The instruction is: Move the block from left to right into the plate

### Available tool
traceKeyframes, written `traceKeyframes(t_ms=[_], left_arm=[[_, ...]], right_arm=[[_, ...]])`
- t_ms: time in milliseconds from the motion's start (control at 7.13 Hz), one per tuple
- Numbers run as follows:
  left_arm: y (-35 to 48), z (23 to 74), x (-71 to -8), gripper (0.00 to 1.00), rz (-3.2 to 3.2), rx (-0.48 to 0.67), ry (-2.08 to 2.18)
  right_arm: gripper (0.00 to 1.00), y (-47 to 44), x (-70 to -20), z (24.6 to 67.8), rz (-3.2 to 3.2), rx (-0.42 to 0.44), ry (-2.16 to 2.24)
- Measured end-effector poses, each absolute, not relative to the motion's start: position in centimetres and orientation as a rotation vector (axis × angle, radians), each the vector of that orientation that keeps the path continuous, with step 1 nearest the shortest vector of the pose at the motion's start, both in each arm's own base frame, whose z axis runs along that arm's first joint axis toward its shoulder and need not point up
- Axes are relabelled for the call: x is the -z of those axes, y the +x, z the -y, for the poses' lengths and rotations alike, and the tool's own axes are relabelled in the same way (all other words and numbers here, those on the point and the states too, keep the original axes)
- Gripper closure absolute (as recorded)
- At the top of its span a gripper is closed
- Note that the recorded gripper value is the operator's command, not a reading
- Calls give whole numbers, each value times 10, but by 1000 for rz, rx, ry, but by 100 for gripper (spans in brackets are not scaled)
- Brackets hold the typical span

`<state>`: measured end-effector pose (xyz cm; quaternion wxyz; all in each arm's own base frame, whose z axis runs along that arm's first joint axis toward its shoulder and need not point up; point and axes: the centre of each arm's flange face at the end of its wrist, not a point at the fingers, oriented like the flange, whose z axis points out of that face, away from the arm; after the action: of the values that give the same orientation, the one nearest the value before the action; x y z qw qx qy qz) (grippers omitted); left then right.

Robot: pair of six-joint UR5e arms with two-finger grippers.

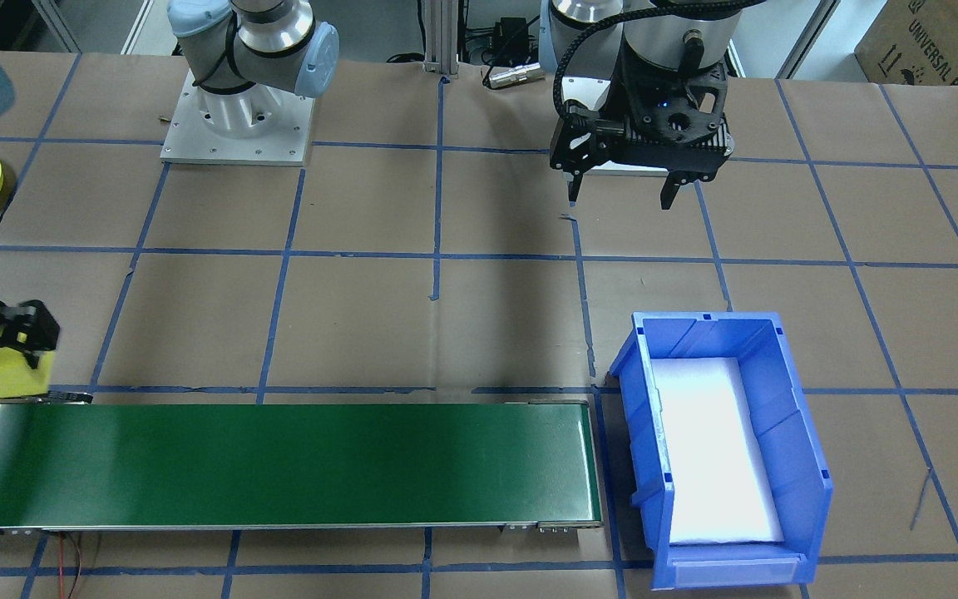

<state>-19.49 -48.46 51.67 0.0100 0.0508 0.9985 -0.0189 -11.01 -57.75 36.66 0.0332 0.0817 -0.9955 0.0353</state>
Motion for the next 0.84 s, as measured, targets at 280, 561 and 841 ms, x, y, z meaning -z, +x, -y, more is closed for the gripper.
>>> traceKeyframes(t_ms=[280,561,841], left_arm=[[-195,485,-516,0,-3121,63,152],[-195,485,-517,0,-3122,64,151],[-195,485,-517,0,-3122,65,152]], right_arm=[[60,-262,-359,511,3080,-29,284],[63,-374,-346,425,3117,15,269],[64,-427,-309,343,3202,33,191]])
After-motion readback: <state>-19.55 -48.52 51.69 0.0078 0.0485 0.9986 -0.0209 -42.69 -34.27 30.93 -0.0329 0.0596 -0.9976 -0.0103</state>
